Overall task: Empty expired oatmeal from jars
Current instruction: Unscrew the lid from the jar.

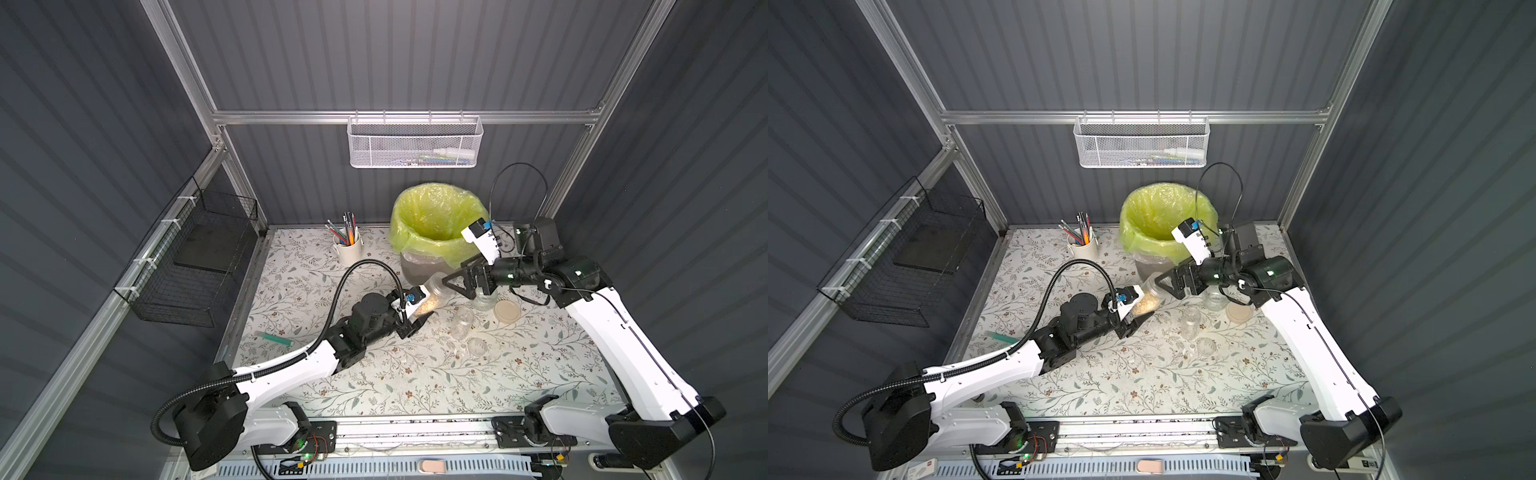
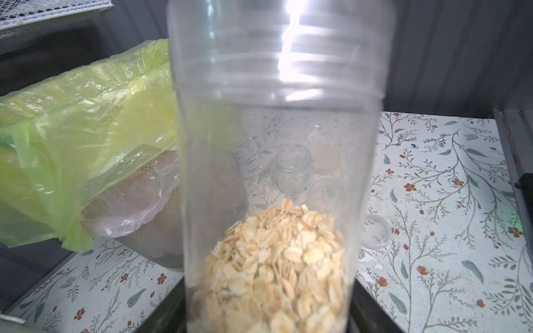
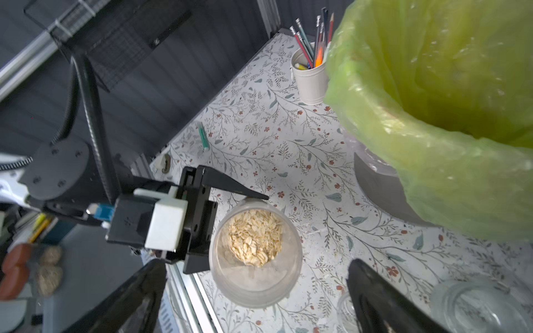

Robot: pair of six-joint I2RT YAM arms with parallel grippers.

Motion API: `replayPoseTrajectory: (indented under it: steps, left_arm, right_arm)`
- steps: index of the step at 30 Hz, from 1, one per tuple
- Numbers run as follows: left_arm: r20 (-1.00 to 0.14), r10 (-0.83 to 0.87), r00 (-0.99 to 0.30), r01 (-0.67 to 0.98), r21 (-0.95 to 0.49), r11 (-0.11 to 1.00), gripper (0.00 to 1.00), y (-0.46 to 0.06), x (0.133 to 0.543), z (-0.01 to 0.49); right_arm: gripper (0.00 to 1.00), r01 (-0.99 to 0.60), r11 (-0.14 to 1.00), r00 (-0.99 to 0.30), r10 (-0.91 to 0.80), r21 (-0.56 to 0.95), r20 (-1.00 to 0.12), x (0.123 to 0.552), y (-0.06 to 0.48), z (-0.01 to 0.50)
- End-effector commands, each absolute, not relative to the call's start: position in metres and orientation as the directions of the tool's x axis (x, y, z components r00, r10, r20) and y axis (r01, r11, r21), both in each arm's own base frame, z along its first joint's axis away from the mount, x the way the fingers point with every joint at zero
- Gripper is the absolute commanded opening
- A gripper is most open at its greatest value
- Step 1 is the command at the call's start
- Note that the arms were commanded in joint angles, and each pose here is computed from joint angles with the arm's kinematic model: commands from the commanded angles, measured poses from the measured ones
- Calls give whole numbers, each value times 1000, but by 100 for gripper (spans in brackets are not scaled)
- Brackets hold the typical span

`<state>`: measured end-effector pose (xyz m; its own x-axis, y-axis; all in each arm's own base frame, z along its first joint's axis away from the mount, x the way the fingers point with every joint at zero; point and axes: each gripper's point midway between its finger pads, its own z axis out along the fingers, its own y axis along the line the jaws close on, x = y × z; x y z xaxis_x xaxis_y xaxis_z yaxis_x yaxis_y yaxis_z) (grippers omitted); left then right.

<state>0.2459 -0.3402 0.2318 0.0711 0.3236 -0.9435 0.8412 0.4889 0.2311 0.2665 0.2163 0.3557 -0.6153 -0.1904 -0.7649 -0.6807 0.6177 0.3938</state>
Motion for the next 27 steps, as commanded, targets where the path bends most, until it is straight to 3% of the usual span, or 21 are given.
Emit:
replayPoseTrajectory:
  steps: [1,4,9,15,27]
  left_arm:
    - [-943,310,120,821,270,503,19,-337,246,246]
    - [-936,326,130,815,288,503,19,-336,248,246]
    - [-926,350,142,806,314,502,19,-337,251,243]
    - [-929,343,141,804,310,507,19,-336,252,244]
    - [-919,368,140,810,320,492,19,-337,251,241]
  right_arm:
    - [92,-466,657,-790,-7,593,-613,267,214,371]
    - [88,-284,653,-904,61,702,-423,260,219,361]
    - [86,-101,699,-959,120,708,-255,257,216,328]
    - [87,-87,738,-978,66,670,-199,255,223,311]
    - [86,-144,756,-978,-9,639,-209,261,239,306]
